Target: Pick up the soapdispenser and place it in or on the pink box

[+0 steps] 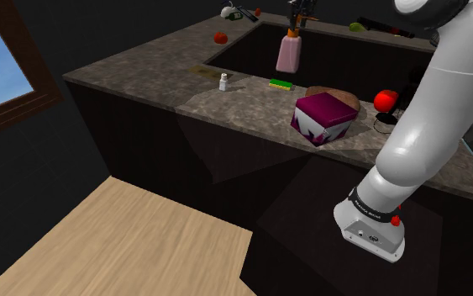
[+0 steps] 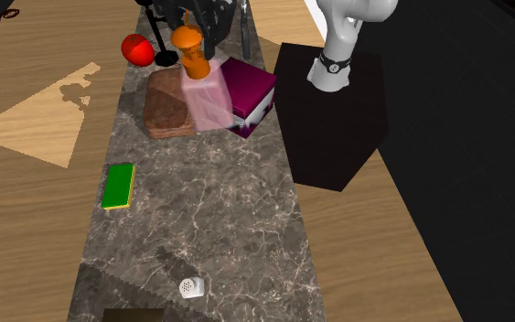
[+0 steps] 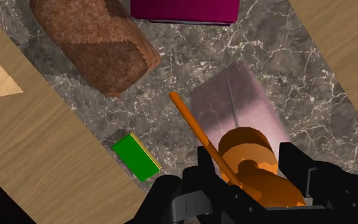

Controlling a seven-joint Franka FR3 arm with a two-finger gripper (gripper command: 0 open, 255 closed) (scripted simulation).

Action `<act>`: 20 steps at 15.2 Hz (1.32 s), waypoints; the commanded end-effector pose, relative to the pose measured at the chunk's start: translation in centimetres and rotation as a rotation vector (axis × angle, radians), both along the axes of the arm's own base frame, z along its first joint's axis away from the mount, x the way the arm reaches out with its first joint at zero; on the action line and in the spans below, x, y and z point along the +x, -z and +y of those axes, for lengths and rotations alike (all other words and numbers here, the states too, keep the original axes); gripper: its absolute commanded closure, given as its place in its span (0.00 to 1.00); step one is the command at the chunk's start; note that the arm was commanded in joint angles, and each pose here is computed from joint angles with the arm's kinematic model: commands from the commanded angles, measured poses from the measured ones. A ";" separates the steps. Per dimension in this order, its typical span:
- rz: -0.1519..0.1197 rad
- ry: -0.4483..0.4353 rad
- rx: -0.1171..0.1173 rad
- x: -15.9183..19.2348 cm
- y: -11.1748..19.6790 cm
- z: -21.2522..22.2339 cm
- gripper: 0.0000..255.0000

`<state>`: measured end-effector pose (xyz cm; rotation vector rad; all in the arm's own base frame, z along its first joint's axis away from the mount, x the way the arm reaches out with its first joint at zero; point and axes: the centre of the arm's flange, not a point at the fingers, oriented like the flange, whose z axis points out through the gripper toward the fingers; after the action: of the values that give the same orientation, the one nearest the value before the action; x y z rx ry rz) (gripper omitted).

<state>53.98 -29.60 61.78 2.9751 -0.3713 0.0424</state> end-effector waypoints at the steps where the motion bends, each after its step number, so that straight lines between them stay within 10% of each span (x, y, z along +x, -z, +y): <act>1: 0.000 0.000 0.000 -2.3 -0.9 0.0 1.00; 20: 0.000 0.000 0.000 -22.9 -6.2 0.0 1.00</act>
<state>31.26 -29.67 68.33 2.9751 -0.3722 0.0428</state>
